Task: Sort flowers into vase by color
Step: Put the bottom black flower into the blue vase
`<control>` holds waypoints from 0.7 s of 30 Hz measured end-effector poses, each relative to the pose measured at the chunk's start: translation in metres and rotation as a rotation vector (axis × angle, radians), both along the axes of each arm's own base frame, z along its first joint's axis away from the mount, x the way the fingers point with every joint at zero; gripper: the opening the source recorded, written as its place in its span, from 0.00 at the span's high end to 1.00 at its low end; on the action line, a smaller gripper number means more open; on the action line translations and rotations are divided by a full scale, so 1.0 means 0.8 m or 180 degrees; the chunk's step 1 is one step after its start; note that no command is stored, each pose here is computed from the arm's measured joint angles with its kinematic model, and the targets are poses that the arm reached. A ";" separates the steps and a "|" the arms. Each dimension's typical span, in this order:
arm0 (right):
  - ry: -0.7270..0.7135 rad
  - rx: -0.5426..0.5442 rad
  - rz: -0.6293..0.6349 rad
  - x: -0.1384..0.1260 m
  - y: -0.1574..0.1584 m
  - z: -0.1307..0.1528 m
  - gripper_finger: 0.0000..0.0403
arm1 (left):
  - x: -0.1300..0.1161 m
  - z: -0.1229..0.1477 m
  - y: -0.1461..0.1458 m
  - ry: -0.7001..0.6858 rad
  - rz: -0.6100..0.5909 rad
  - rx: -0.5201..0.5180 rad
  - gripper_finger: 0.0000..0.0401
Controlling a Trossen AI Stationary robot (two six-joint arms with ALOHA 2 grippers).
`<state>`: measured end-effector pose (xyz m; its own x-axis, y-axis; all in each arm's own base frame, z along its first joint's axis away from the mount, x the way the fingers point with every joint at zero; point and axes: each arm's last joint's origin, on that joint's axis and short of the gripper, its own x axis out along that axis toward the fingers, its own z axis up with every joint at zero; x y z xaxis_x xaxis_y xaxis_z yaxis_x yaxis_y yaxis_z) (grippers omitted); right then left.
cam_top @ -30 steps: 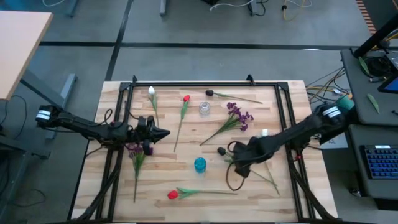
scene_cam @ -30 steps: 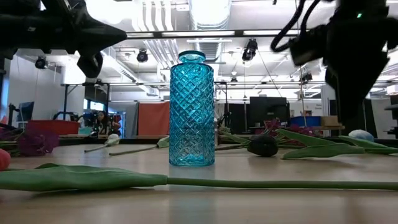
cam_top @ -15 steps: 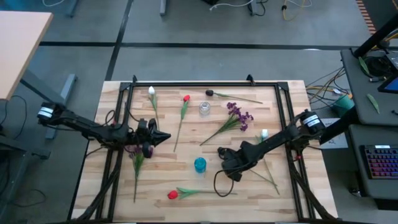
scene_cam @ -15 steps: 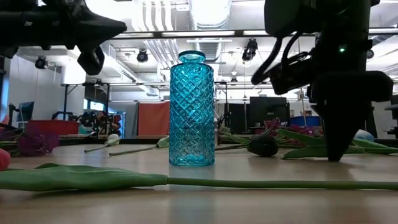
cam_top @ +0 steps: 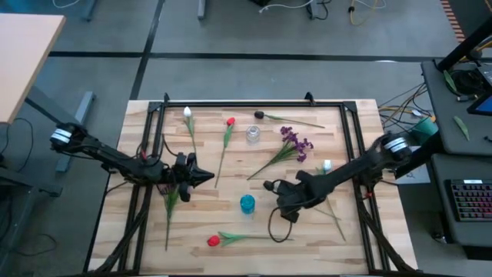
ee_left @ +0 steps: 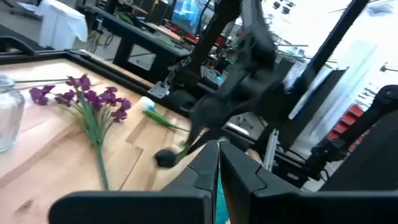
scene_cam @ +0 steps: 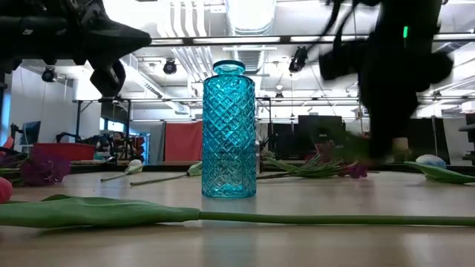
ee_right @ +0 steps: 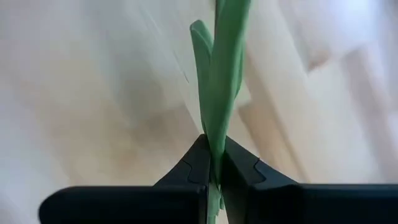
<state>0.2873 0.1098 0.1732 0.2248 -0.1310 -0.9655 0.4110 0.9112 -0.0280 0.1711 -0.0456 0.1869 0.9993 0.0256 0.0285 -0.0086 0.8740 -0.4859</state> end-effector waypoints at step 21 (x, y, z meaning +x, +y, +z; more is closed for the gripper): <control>-0.5351 -0.0354 0.1604 -0.067 -0.013 0.170 0.97 | 0.008 -0.004 0.003 0.0372 0.0278 -0.0454 1.00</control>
